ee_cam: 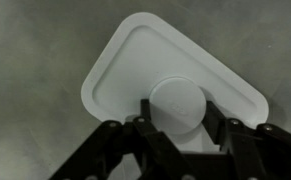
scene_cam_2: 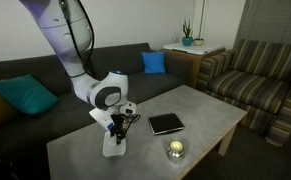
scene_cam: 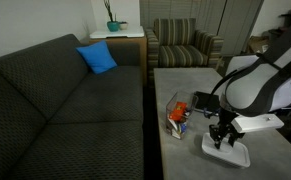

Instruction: Put the white lid on the storage bowl then push the button on the lid

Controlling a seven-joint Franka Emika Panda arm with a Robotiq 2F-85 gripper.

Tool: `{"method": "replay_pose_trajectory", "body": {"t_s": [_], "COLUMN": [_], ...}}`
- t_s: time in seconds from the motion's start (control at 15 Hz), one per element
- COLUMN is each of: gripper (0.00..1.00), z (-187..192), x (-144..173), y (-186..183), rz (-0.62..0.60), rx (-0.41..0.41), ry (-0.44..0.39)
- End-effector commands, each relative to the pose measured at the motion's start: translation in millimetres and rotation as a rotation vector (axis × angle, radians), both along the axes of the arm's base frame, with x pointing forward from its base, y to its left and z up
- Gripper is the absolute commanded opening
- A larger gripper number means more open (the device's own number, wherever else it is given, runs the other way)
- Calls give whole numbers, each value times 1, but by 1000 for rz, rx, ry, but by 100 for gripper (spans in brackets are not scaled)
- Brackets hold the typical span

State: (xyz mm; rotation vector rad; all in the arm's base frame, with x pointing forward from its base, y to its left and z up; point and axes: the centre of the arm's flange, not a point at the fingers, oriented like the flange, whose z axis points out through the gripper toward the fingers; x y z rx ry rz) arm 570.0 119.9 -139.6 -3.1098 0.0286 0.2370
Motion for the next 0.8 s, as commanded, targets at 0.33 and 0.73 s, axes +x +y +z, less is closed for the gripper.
{"method": "replay_pose_trajectory", "body": {"t_s": [0.33,0.73], "gripper": [29,29], "z": [23,63], "x": [-15,-13], "y": [-18,-34], "rz": [-168,-133], "rx": [-16,-84], "ry": [44,28]}}
